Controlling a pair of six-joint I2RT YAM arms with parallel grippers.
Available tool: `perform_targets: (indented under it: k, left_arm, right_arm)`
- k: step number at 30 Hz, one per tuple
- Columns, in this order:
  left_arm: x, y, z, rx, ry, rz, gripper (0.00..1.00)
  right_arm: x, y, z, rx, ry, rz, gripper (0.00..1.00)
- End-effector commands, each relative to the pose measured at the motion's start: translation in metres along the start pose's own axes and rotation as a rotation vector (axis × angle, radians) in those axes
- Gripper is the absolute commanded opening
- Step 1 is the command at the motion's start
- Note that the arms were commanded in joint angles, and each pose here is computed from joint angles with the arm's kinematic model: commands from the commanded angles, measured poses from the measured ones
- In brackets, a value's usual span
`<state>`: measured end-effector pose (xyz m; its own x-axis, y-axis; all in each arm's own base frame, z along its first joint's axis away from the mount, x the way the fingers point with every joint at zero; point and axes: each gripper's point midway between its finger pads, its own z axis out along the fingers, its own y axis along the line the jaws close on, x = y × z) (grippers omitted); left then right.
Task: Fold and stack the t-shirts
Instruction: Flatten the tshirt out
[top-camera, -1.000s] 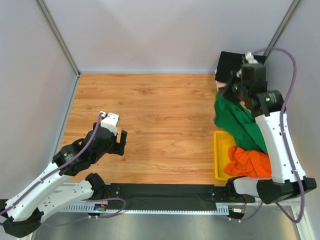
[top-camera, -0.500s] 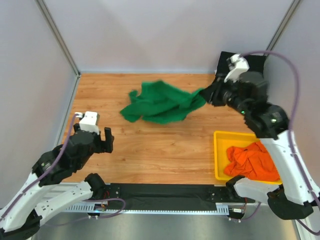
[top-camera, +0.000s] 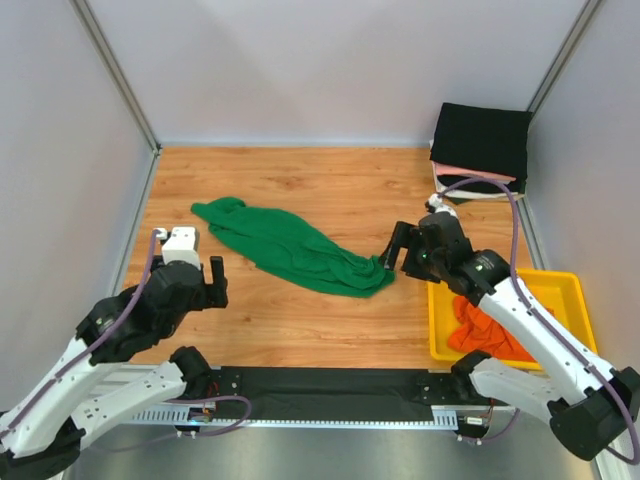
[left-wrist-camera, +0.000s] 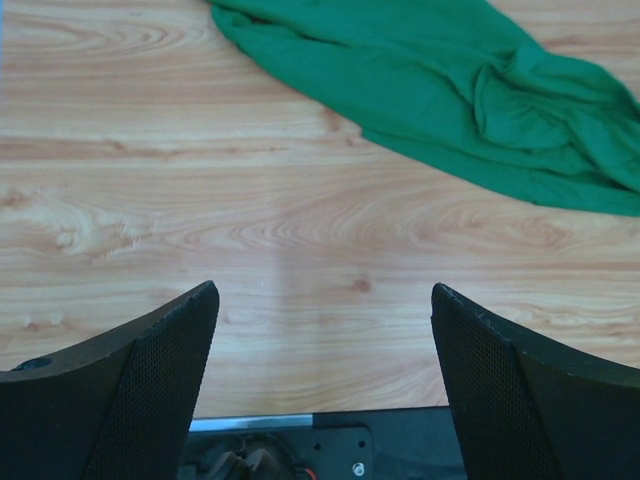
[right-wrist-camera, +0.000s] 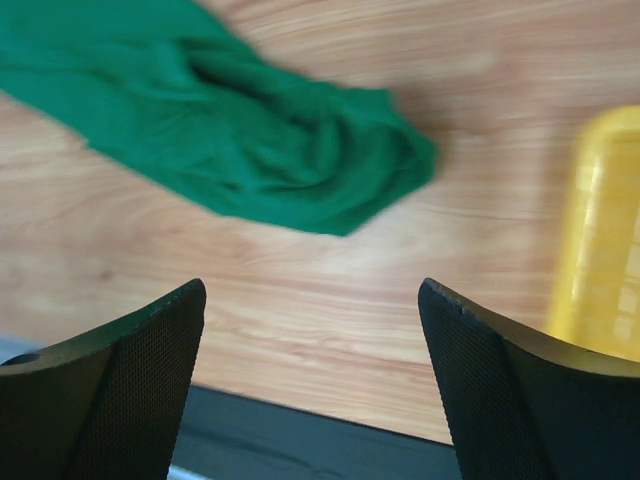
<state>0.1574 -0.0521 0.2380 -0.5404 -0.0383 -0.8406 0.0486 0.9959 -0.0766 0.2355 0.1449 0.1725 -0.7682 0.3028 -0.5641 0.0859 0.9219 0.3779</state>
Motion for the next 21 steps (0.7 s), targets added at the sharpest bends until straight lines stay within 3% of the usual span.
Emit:
perform_targets:
  k: [1,3,5,6,8,12,17,21]
  left_arm:
    - [-0.009,-0.008,0.019,-0.064,-0.001,-0.030,0.93]
    - [-0.015,-0.008,0.034,-0.100,0.036,-0.043,0.93]
    - [-0.021,-0.023,0.048,-0.024,0.077,-0.110,0.93]
    - [-0.024,-0.008,0.063,-0.077,0.108,-0.170,0.92]
    - [-0.030,-0.014,0.080,-0.006,0.139,-0.255,0.91]
    - [-0.044,0.016,0.125,-0.094,0.176,-0.397,0.90]
    - [-0.059,0.051,0.197,-0.161,0.238,-0.555,0.86]
    - [-0.054,0.093,0.245,-0.266,0.287,-0.620,0.84]
  right_arm:
    - [0.007,0.073,0.005,-0.256,0.025,0.057,0.89]
    - [0.011,0.096,0.021,-0.270,0.072,-0.004,0.89]
    - [0.009,0.109,0.037,-0.268,0.093,-0.072,0.89]
    - [0.004,0.124,0.053,-0.273,0.119,-0.099,0.89]
    - [-0.002,0.137,0.070,-0.272,0.139,-0.158,0.89]
    - [-0.008,0.147,0.130,-0.201,0.186,-0.296,0.88]
    - [-0.028,0.168,0.167,-0.217,0.179,-0.348,0.87]
    - [-0.017,0.171,0.189,-0.240,0.235,-0.355,0.83]
